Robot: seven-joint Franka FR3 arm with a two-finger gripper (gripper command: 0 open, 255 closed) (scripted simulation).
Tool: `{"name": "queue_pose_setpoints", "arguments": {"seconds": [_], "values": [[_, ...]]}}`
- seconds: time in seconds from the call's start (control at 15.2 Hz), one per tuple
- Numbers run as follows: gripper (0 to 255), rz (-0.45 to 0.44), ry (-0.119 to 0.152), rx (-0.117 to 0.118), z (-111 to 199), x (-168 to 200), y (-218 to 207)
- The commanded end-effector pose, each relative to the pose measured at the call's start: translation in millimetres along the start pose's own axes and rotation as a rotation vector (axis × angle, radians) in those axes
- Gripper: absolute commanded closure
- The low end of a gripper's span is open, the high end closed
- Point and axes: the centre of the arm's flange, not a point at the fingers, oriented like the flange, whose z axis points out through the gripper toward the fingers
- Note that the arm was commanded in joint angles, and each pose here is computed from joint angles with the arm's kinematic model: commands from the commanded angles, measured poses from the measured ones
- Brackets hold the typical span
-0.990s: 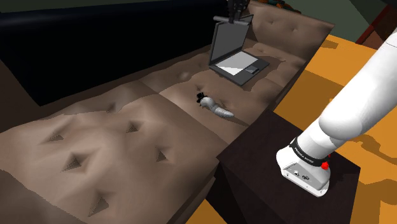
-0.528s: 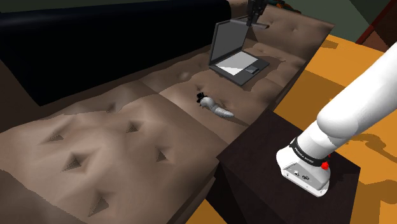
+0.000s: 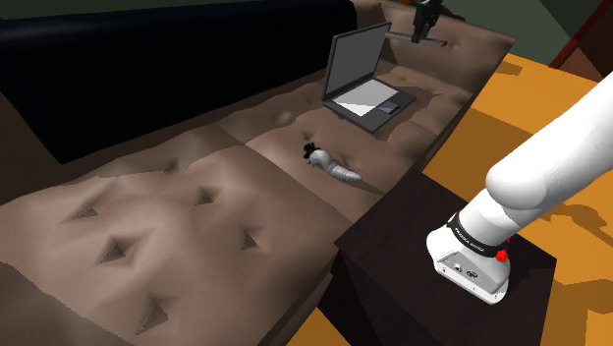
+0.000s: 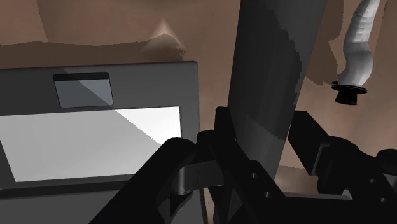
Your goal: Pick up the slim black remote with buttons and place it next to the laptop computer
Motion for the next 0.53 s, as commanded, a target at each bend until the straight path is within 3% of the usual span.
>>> {"name": "queue_pose_setpoints", "arguments": {"seconds": [0.0, 0.46], "values": [[255, -0.002, 0.000, 0.000, -3, -13, 22], [255, -0.002, 0.000, 0.000, -7, -62, 100]]}}
